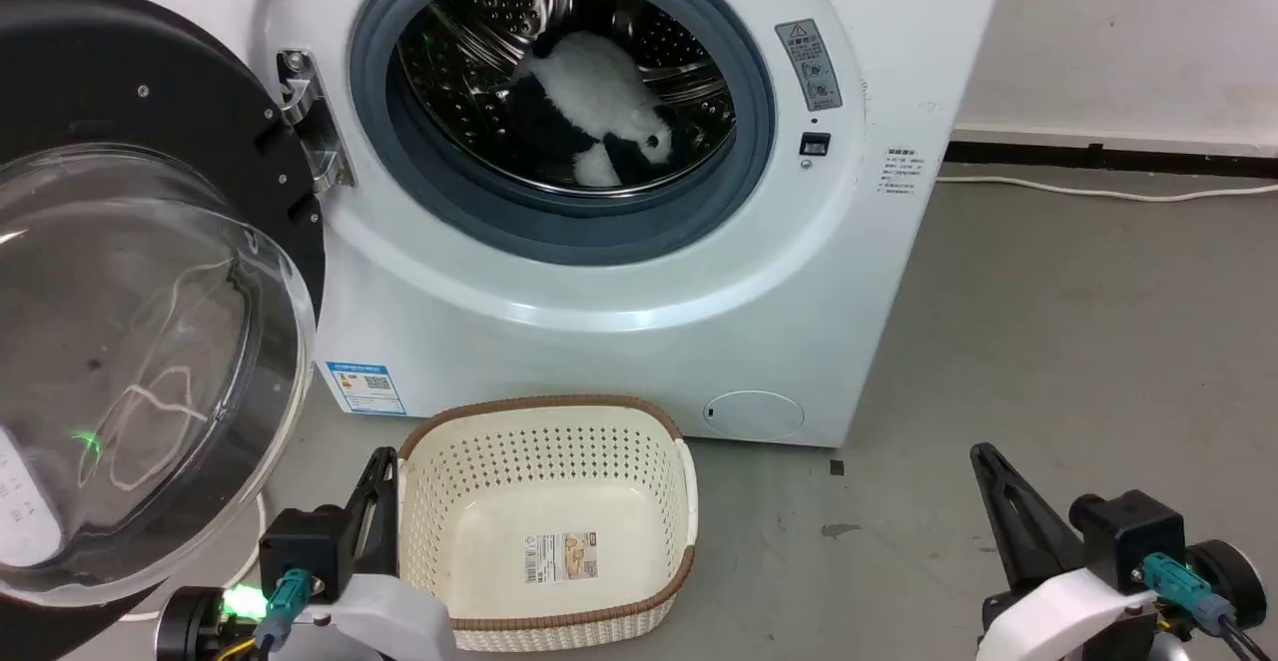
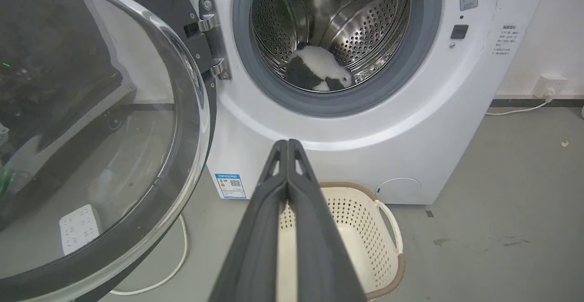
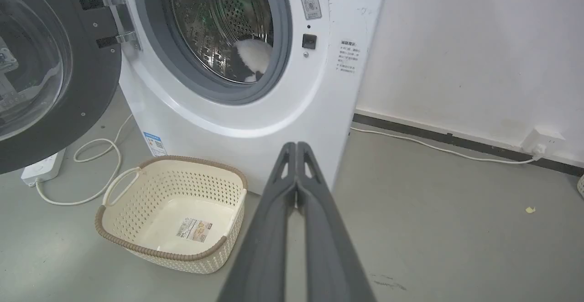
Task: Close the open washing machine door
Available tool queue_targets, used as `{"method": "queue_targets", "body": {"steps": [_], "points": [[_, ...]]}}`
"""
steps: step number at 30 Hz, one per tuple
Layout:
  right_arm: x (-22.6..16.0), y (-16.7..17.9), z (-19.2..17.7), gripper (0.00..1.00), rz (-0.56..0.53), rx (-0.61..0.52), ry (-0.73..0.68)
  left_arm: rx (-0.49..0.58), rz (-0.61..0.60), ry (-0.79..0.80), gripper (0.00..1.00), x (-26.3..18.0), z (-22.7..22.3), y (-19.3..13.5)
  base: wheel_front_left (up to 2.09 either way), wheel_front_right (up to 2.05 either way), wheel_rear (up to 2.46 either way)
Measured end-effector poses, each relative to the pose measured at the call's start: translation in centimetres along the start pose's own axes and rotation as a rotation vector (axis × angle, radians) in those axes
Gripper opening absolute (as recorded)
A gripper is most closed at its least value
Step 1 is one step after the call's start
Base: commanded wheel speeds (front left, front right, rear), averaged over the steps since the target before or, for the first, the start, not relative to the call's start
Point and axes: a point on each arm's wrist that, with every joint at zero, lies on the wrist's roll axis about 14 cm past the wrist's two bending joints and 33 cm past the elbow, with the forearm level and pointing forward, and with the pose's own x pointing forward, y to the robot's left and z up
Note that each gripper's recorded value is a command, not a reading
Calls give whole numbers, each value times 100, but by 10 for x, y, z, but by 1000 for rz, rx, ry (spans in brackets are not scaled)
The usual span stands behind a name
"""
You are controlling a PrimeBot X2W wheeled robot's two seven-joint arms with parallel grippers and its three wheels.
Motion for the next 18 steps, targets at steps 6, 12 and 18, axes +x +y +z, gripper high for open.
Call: {"method": "queue_targets", "body": {"steps": [6,12,18], "points": [[0,0,0,0,0,0,0,0,0,0,0,0,0,0,0,0,0],[0,0,0,0,0,0,0,0,0,0,0,0,0,0,0,0,0],[0,0,0,0,0,0,0,0,0,0,0,0,0,0,0,0,0]]}}
